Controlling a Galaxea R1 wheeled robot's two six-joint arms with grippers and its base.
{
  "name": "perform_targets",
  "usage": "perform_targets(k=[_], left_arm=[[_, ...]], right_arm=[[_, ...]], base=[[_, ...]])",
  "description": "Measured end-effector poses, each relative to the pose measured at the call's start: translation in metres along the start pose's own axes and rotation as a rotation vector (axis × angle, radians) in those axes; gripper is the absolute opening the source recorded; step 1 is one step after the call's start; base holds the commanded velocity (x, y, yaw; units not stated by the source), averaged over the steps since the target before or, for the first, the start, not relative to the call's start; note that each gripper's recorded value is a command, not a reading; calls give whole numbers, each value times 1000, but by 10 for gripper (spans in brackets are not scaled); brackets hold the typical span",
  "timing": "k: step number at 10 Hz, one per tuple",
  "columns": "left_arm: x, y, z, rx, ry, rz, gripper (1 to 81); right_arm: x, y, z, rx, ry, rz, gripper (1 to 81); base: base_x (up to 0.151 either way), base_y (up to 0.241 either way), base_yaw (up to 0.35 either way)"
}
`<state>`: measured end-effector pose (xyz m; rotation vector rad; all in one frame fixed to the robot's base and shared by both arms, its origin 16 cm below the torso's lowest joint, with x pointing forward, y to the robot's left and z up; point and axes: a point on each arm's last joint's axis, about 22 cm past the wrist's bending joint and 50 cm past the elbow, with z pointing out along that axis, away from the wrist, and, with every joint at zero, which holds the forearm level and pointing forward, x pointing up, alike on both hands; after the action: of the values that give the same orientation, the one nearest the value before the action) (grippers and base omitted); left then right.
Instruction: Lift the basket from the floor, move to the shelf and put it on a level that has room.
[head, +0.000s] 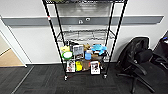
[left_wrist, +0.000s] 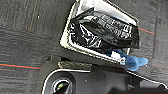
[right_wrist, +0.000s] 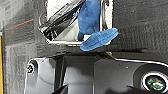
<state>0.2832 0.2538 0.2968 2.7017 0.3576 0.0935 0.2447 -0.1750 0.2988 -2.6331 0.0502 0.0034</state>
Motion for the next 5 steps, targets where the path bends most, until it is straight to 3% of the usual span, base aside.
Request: perform_targets(k=[5], left_arm=[[36,-18,32,20,47,24,811]], right_arm=[[37,22,27,-15,33,-30,811]], base=[[0,0,0]])
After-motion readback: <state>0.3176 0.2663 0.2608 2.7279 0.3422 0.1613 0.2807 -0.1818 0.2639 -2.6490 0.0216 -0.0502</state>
